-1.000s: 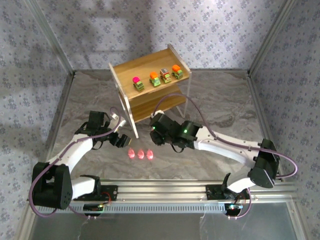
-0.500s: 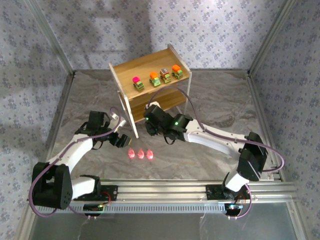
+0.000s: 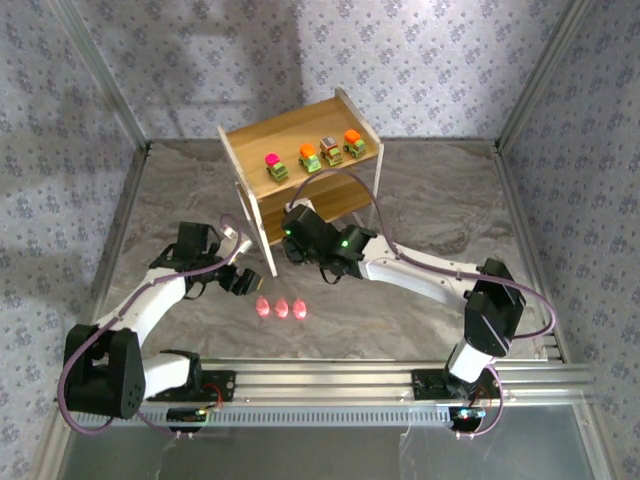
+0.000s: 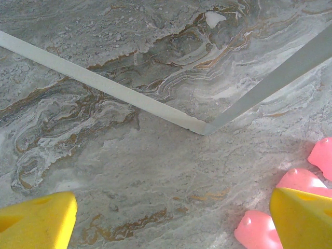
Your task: Place and organize the plastic toys onto the shelf
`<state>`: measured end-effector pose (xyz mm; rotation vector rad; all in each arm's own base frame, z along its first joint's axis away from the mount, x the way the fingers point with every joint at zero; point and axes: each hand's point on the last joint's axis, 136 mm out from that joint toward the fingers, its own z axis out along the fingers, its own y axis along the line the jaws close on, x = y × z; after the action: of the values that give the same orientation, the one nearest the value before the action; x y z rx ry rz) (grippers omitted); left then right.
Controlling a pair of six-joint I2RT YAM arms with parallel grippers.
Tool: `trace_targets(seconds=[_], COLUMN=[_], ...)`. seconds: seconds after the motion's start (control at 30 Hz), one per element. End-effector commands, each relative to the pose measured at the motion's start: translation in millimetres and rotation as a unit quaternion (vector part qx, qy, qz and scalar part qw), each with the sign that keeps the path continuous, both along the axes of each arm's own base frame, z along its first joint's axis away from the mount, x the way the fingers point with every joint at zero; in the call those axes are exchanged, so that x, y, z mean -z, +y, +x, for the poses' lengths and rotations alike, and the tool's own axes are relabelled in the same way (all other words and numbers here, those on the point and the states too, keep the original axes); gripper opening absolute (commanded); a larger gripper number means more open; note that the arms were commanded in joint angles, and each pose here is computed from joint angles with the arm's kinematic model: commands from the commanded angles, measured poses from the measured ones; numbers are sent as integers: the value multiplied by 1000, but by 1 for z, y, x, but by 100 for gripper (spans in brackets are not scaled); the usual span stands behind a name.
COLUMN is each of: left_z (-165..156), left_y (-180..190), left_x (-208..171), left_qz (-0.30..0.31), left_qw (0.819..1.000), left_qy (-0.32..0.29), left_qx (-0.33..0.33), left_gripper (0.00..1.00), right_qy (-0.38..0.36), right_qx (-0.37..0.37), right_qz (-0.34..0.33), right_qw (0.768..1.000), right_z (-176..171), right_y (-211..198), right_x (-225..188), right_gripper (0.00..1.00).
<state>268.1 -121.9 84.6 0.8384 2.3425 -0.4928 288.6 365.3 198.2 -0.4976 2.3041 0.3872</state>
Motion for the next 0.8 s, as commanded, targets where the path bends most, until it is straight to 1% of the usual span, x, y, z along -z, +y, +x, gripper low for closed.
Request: trace_targets(seconds=[0.0,0.37,0.77], left_z=[-5,-6,-7], left_y=[-3,-3,-4], left_x=[-3,-3,-3], left_qz=[-7,-8,-9], left_qw=[1000,1000,1000], left_qy=[-4,-3,-3], left_qx=[7,8,9], left_gripper=[96,96,96], right_qy=[-9,-24,-50], right_qx=[15,32,28], right_qz=[6,23,29], right_qw=[1000,999,998], right_z=[11,19,18], right_y=[2,7,19], right_x=[1,4,1], right_gripper=[36,35,35])
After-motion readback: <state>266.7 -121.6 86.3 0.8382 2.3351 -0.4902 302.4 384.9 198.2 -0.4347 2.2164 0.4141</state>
